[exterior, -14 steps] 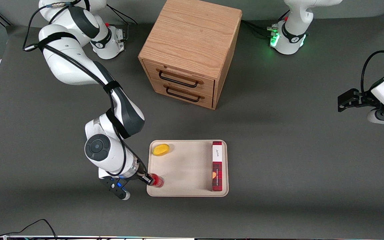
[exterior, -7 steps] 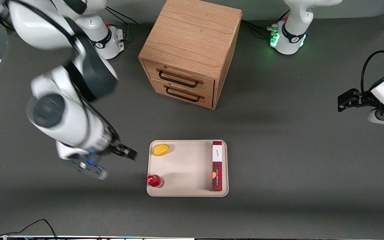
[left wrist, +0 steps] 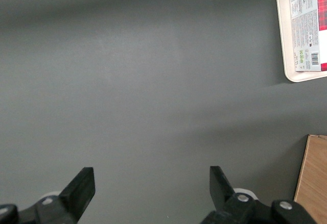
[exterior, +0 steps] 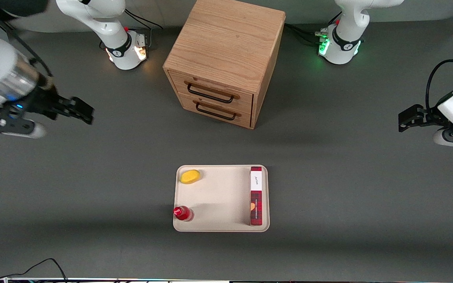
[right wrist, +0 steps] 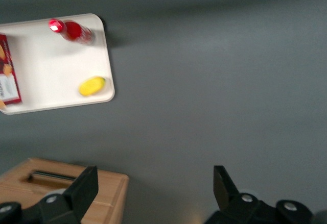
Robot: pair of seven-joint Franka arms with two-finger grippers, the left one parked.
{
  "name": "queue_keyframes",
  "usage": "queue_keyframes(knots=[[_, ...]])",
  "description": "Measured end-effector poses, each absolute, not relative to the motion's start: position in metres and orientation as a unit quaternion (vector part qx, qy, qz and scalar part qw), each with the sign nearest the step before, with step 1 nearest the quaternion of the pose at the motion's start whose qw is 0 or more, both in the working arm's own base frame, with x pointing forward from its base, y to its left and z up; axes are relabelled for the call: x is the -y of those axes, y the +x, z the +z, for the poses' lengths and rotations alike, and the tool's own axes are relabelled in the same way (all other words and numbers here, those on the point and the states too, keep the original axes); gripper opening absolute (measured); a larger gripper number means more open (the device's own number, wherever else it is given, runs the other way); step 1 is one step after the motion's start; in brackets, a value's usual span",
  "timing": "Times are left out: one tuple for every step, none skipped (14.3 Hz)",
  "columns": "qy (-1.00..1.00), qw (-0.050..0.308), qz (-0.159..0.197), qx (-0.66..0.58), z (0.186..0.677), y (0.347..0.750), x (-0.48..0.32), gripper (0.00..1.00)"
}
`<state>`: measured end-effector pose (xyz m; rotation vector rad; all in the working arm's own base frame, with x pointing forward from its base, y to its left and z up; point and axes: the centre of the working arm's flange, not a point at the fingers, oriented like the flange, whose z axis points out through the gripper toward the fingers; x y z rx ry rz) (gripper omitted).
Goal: Place coke bottle on tray
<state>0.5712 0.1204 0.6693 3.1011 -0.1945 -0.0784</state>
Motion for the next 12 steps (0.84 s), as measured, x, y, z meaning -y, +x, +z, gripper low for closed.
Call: queue_keyframes(knots=[[0.998,0.012,-0.033,0.057,0.670,0.561,-0.094,1.00],[0.997,0.008,-0.039,0.059,0.669,0.551,-0.071,1.00],[0.997,0.006,-0.042,0.064,0.662,0.542,-0.054,1.00],[0.997,0.006,-0.040,0.068,0.649,0.535,-0.046,1.00],[0.997,0.008,-0.034,0.069,0.631,0.529,-0.046,1.00],[0.997,0.009,-0.028,0.067,0.611,0.523,-0.050,1.00],[0.997,0.010,-0.025,0.066,0.591,0.517,-0.053,1.00],[0.997,0.010,-0.026,0.065,0.576,0.511,-0.054,1.00],[0.997,0.010,-0.026,0.066,0.568,0.506,-0.054,1.00],[0.997,0.010,-0.024,0.067,0.567,0.504,-0.054,1.00],[0.997,0.009,-0.019,0.069,0.571,0.505,-0.052,1.00],[0.997,0.007,-0.015,0.072,0.576,0.506,-0.048,1.00]])
